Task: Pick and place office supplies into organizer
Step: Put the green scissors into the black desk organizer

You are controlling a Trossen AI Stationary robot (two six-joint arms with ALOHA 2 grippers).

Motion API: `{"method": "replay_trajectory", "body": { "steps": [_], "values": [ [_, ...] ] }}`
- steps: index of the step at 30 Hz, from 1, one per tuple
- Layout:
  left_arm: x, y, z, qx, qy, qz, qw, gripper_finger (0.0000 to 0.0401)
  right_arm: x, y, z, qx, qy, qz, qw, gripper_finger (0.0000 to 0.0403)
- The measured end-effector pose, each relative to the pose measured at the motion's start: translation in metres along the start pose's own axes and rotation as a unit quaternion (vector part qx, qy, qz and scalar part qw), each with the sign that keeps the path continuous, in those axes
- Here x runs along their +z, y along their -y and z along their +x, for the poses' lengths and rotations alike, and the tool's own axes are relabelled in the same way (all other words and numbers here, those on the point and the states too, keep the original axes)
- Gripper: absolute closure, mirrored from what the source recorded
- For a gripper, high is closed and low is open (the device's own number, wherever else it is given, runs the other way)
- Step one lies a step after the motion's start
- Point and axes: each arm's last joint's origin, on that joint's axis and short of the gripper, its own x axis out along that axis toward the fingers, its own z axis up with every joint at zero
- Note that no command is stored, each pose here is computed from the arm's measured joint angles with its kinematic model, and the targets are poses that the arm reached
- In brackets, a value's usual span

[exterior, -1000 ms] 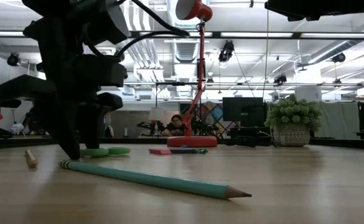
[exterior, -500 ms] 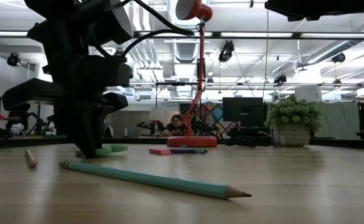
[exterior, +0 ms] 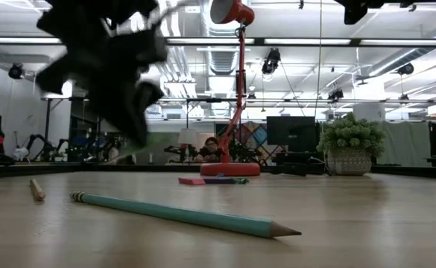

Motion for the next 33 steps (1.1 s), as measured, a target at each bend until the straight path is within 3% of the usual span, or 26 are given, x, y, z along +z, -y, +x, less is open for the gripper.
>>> {"method": "replay_trajectory", "body": {
  "steps": [3,7,10,14,17,24,30,33],
  "values": [
    [0.015,-0.001,-0.01,-0.005,0.083,-0.005,0.996,0.039,0.006,-0.002,-0.001,0.011,-0.005,0.035,0.999,0.0339],
    [0.037,-0.002,-0.026,-0.005,0.201,0.007,0.979,0.039,0.016,-0.008,-0.005,0.037,-0.016,0.047,0.998,0.0339],
    [0.049,-0.001,-0.033,-0.017,0.272,0.039,0.961,0.039,0.018,-0.013,-0.01,0.059,-0.024,0.035,0.997,0.0339],
    [0.065,0.0,-0.039,-0.022,0.365,0.098,0.926,0.039,0.02,-0.016,-0.017,0.044,-0.021,0.034,0.998,0.0339],
    [0.07,0.001,-0.036,-0.014,0.398,0.127,0.908,0.039,0.018,-0.015,-0.022,0.019,-0.033,0.029,0.999,0.0339],
    [0.076,0.001,-0.038,-0.005,0.441,0.162,0.883,0.039,0.012,-0.02,-0.015,0.021,-0.049,0.006,0.999,0.0339],
    [0.078,0.001,-0.04,-0.029,0.466,0.174,0.867,0.039,0.002,-0.039,0.013,0.086,-0.04,-0.11,0.989,0.0339],
    [0.078,0.0,-0.039,-0.028,0.465,0.173,0.868,0.039,-0.004,-0.049,0.03,0.091,-0.019,-0.179,0.979,0.0339]
  ]
}}
